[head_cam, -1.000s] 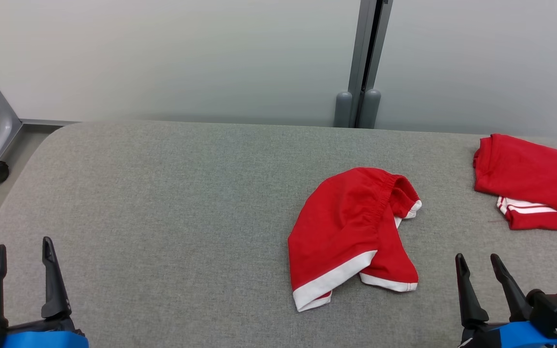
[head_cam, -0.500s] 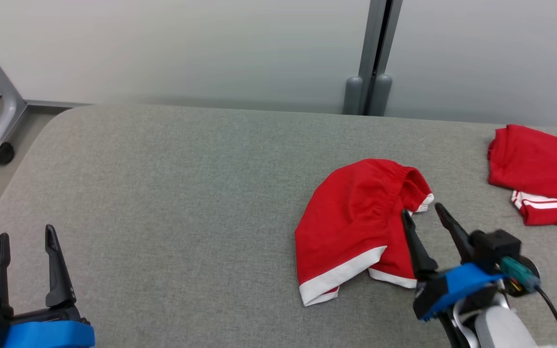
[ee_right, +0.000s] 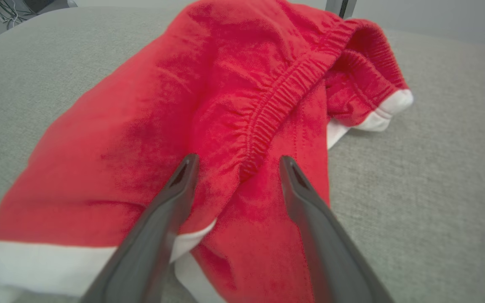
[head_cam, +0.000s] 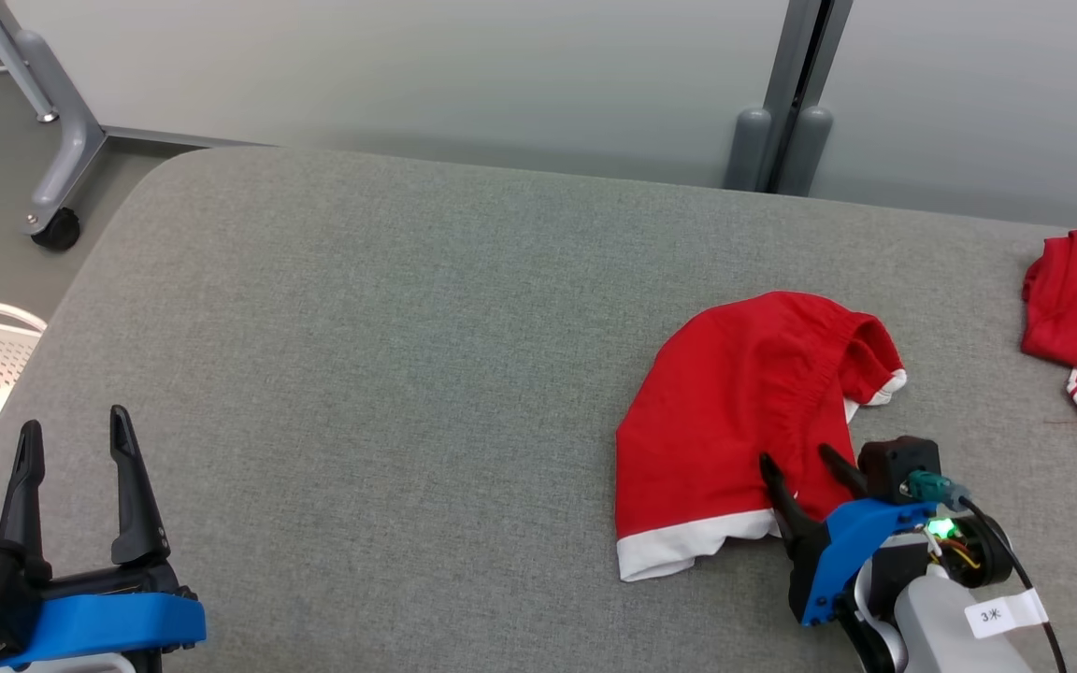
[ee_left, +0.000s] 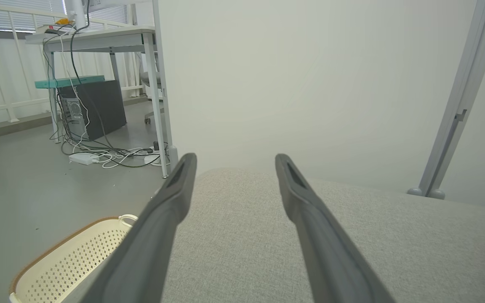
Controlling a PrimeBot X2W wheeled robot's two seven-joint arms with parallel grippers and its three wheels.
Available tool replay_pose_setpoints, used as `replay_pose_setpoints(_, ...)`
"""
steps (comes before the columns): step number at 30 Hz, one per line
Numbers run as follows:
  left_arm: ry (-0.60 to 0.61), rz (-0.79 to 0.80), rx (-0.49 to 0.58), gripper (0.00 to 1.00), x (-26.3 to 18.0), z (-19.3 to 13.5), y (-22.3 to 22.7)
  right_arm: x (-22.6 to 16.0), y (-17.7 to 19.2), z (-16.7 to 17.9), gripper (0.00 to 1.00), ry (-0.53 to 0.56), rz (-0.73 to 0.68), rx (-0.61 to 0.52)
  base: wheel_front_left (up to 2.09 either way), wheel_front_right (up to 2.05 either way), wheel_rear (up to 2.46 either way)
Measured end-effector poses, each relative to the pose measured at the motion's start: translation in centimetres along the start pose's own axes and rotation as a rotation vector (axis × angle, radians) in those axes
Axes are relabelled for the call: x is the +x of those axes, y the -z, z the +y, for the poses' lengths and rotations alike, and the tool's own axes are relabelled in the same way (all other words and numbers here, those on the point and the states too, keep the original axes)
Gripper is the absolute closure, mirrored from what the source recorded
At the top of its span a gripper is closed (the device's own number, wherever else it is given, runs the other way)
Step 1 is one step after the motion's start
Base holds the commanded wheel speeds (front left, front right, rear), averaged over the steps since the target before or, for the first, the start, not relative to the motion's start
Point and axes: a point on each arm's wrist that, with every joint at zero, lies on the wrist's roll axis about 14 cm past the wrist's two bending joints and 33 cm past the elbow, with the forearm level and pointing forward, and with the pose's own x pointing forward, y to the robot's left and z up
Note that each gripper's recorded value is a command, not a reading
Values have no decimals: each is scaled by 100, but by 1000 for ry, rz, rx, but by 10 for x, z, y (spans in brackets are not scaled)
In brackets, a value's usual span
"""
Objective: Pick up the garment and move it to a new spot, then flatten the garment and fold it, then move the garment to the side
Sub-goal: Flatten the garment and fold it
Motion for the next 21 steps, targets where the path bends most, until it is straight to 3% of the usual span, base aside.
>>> replay_pose_setpoints(5,-8,9,-8,0,1,-1,4,0,22,7,0,-15,46,37,0,0,0)
replay_pose_setpoints(7,-7,10,-6,0,2,-2,5,-1,26,11,82,-24,53,44,0,0,0)
replay_pose_setpoints(8,-5,10,-7,0,2,-2,5,-2,26,11,100,-26,45,49,0,0,0)
replay_pose_setpoints(14,5,-2,-14,0,2,-5,3,-2,-1,8,100,-12,-70,59,0,0,0)
replay_pose_setpoints(21,7,-19,-21,0,1,-5,-2,-4,-67,-43,100,73,-247,-41,0,0,0)
